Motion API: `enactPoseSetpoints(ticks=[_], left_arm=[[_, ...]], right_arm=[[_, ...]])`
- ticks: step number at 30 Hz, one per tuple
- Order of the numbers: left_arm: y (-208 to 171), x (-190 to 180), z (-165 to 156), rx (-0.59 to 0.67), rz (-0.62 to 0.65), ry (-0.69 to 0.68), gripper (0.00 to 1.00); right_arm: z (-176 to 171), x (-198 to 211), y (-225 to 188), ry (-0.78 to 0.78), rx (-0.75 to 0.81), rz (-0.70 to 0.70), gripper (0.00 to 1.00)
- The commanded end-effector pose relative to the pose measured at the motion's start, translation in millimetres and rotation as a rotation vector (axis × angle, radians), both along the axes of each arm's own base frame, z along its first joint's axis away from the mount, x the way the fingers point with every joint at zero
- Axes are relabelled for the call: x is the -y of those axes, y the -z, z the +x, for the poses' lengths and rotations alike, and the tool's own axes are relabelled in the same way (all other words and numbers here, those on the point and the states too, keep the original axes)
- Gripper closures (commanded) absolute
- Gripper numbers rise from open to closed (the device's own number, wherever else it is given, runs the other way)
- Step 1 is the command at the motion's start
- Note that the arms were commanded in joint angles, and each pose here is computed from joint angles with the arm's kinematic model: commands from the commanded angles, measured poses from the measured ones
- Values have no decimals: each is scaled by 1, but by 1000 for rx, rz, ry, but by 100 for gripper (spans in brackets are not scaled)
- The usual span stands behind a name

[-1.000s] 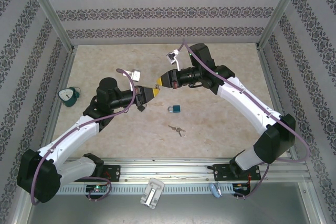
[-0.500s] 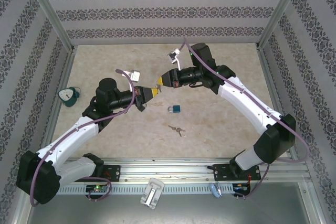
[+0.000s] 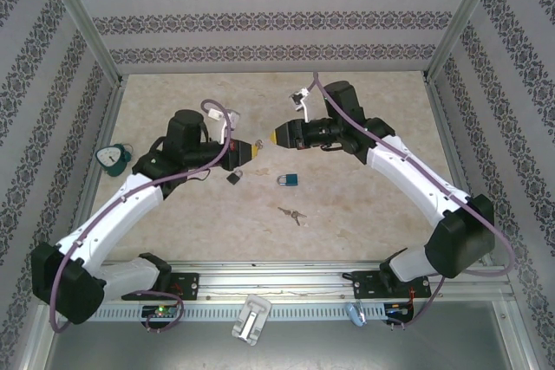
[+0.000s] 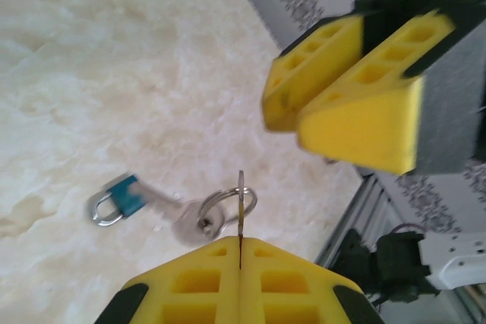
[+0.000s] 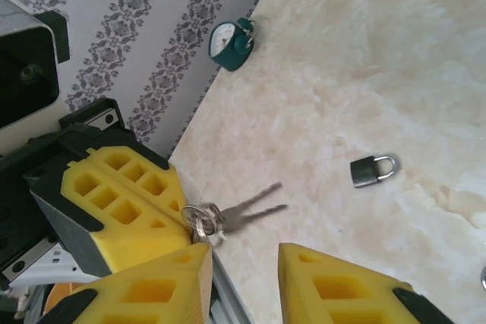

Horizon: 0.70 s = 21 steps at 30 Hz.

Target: Unlock with the key

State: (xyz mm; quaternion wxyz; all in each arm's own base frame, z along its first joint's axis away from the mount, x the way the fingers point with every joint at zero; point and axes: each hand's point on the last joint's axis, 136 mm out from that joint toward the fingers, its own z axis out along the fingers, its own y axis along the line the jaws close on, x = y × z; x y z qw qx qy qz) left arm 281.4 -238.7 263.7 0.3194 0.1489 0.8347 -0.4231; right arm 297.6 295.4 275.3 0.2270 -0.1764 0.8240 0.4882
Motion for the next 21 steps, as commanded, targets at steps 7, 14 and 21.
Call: enactPoseSetpoints(ticks=[7, 14, 21], left_arm=[[15, 5, -31, -137, 139, 211, 100], [-3, 15, -42, -122, 64, 298, 100], [-8, 16, -42, -111, 56, 308, 100]], right_arm=[[-16, -7, -12, -101, 66, 124, 64], [-35, -19, -11, -214, 48, 231, 68], [-49, -27, -7, -292, 32, 243, 65]])
